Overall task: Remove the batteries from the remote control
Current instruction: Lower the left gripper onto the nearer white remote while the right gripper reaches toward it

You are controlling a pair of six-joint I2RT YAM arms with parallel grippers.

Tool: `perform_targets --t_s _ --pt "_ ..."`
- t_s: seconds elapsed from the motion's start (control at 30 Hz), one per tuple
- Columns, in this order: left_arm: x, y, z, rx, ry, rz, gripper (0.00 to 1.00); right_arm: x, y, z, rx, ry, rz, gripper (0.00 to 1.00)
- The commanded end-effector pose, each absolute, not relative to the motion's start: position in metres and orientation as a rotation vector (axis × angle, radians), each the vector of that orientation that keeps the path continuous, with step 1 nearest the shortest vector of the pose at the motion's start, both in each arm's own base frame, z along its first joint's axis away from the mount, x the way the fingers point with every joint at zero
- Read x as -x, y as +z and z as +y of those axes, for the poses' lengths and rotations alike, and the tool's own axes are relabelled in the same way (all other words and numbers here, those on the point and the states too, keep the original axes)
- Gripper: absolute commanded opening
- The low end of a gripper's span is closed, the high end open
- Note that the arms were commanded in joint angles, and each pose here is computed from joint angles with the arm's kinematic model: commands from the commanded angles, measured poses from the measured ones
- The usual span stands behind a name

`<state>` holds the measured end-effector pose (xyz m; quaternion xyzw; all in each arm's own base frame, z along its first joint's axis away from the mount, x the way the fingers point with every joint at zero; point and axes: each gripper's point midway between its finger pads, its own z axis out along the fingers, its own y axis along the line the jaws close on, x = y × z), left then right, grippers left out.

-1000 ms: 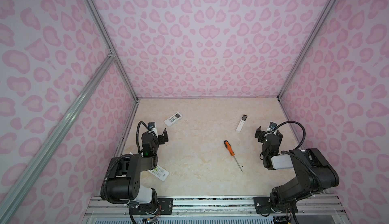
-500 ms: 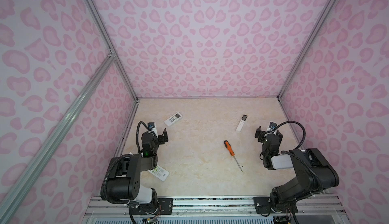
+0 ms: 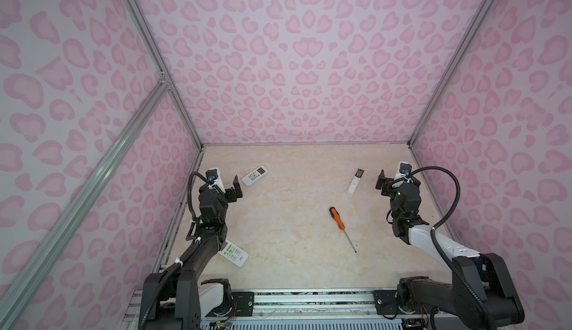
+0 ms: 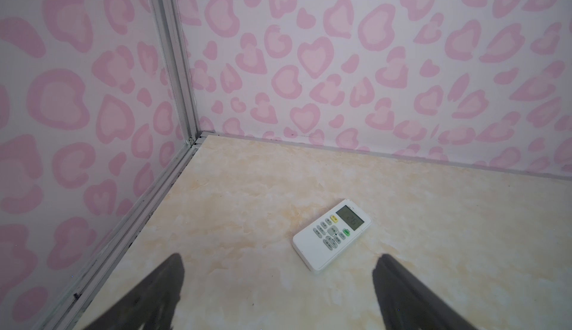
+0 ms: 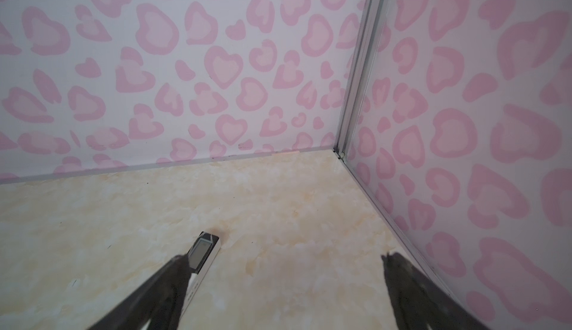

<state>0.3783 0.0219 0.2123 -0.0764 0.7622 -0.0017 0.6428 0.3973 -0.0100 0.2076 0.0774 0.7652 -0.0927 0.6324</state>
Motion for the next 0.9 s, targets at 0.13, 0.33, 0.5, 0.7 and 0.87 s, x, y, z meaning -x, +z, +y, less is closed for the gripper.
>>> perform_targets --t_s 0.13,0.33,0.5,0.7,0.87 --pt "-0.335 0.208 0.05 0.494 0.082 2.05 0.95 -0.377 0.156 0.032 -0.196 -0.226 2.134 0.96" --pt "-0.282 0.201 0.073 0.707 0.181 2.249 0.96 -0.361 0.147 0.146 0.003 0.002 2.182 0.94" --pt "-0.24 0.18 0.071 0.912 0.113 2.342 0.96 -0.333 0.127 0.238 0.188 0.217 2.266 0.9" --pt "-0.213 0.122 0.042 1.175 -0.104 2.411 0.97 -0.297 0.101 0.311 0.339 0.369 2.326 0.89" --pt "-0.199 0.09 0.034 1.255 -0.079 2.469 1.0 -0.26 0.075 0.352 0.476 0.434 2.401 0.87"
